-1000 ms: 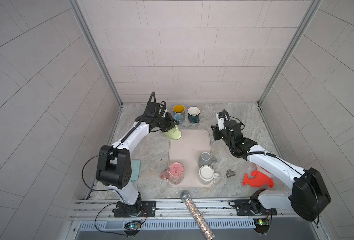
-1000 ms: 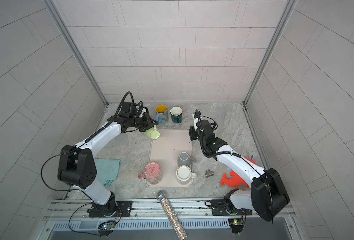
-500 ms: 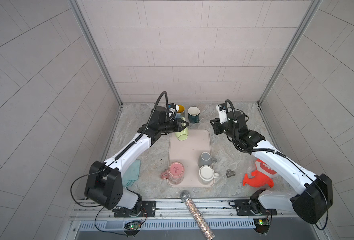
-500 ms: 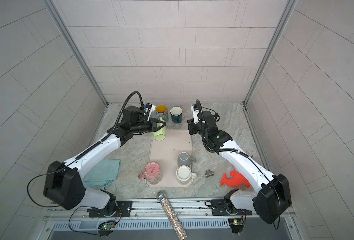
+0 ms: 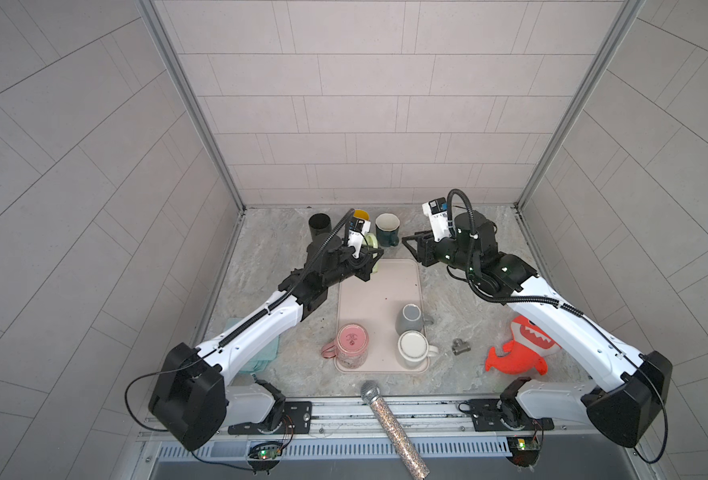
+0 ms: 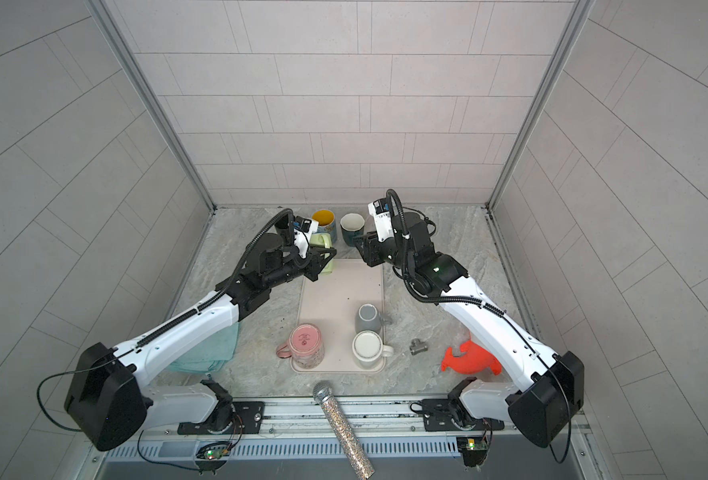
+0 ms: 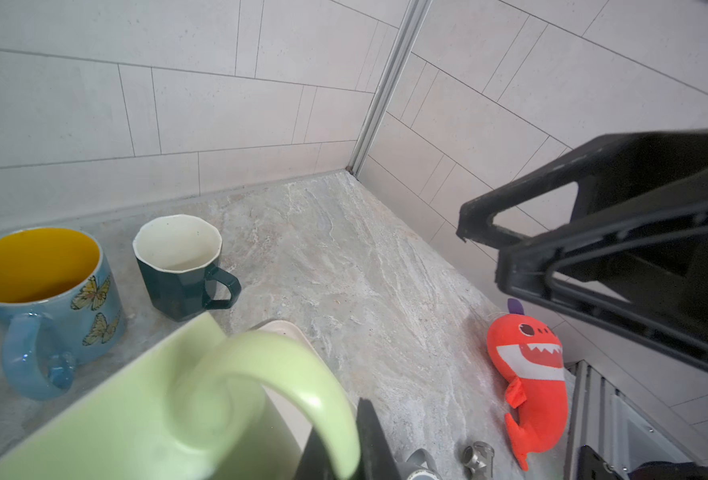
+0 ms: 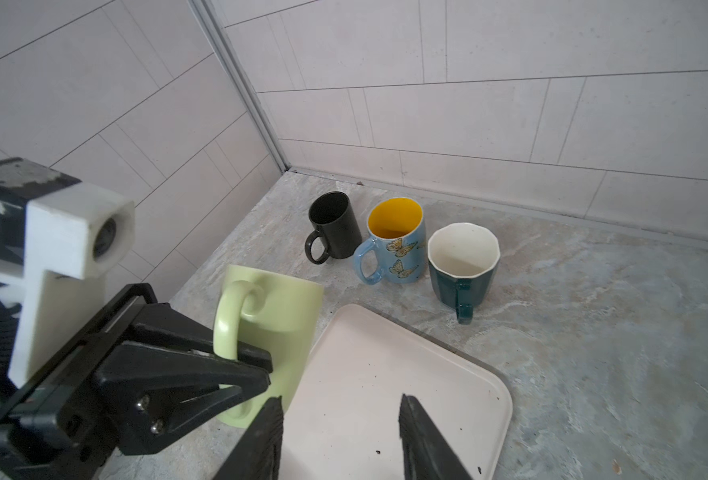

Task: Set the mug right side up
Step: 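Lift and turn the light green mug upright with the left gripper while the right approaches, then close the right gripper on the light green mug's handle beside the left gripper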

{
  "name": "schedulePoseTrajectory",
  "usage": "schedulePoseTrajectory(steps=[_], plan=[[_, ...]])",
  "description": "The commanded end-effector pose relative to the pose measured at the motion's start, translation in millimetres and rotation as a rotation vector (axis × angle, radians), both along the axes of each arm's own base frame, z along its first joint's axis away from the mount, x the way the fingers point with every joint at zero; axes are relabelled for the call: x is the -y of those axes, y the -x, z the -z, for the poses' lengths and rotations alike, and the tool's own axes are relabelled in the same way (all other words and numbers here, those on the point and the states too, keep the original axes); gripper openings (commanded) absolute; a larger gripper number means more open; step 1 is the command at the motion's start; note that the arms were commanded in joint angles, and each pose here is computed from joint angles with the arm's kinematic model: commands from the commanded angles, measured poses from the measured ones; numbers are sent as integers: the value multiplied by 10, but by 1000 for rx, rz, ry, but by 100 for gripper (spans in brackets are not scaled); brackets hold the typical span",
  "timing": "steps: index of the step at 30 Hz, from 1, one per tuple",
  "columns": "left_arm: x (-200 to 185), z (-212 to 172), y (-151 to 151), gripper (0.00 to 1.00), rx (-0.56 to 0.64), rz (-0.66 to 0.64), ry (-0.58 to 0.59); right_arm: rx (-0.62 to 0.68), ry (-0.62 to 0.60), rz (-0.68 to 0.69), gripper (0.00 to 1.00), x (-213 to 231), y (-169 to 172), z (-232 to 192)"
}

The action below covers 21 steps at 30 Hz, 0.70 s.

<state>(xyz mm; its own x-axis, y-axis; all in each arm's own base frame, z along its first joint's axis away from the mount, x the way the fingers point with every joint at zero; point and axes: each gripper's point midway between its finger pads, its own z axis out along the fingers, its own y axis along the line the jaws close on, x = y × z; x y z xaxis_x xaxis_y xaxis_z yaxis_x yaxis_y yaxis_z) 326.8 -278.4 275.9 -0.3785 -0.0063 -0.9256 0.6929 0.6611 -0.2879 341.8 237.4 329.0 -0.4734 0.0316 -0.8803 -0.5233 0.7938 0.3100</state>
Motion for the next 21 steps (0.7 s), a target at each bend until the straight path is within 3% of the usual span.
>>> schedulePoseTrajectory(steps=[1,14,21], plan=[[-22,-522,26,0,262,-31,26,-7,-48,-61,49,-161,54,-100],[94,-525,157,0,368,-17,-8,-25,-140,-165,54,-551,70,-180],[134,-494,205,0,402,-17,-49,-59,-130,-179,51,-641,25,-86]])
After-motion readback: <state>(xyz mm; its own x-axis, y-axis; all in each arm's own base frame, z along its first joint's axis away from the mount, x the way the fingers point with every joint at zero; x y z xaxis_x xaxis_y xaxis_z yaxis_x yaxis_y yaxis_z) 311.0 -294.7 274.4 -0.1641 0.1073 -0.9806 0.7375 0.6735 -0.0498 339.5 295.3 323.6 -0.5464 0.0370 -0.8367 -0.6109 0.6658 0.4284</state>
